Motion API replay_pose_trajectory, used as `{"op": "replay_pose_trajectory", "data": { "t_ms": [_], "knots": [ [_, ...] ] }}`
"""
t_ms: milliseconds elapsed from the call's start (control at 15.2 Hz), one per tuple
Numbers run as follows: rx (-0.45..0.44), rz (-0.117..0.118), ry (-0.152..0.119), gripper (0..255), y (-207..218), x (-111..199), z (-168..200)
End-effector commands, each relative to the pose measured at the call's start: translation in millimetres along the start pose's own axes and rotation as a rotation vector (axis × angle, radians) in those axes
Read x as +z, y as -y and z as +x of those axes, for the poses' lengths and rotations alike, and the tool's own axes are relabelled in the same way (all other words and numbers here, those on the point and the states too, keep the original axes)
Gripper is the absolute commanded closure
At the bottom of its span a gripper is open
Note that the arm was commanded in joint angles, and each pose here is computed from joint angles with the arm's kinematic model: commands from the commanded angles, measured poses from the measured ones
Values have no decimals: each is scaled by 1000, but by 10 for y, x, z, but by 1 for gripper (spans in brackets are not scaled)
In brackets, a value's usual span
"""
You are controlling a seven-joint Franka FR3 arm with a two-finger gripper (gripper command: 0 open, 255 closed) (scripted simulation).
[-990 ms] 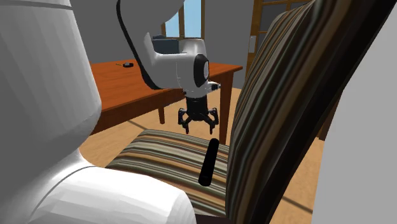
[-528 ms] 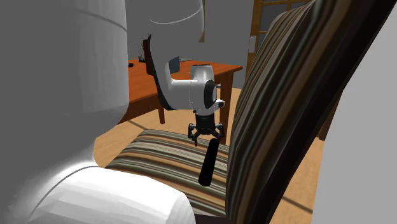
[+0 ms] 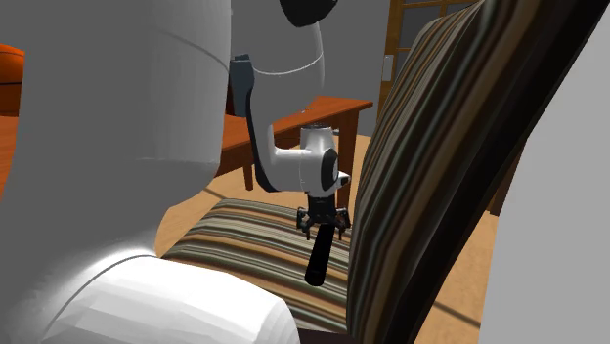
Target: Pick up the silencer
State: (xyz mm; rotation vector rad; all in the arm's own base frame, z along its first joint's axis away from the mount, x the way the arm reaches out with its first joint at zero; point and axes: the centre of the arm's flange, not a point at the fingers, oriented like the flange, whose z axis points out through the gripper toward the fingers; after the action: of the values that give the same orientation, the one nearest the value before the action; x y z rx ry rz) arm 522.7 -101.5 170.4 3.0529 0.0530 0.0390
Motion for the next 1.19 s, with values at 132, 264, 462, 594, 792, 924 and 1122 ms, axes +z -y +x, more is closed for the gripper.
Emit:
{"op": "replay_pose_trajectory", "data": {
  "t_ms": [132,264,462,594,792,924,1122],
  "knots": [
    [0,0,0,0,27,193,-24],
    [0,0,0,255,32,197,-21],
    [0,0,0,255,33,195,-25],
    [0,0,0,255,34,196,-25],
    [0,0,0,255,32,199,-22],
    [0,0,0,255,23,140,-22],
    [0,0,0,255,9,-18,-18]
  ]
}}
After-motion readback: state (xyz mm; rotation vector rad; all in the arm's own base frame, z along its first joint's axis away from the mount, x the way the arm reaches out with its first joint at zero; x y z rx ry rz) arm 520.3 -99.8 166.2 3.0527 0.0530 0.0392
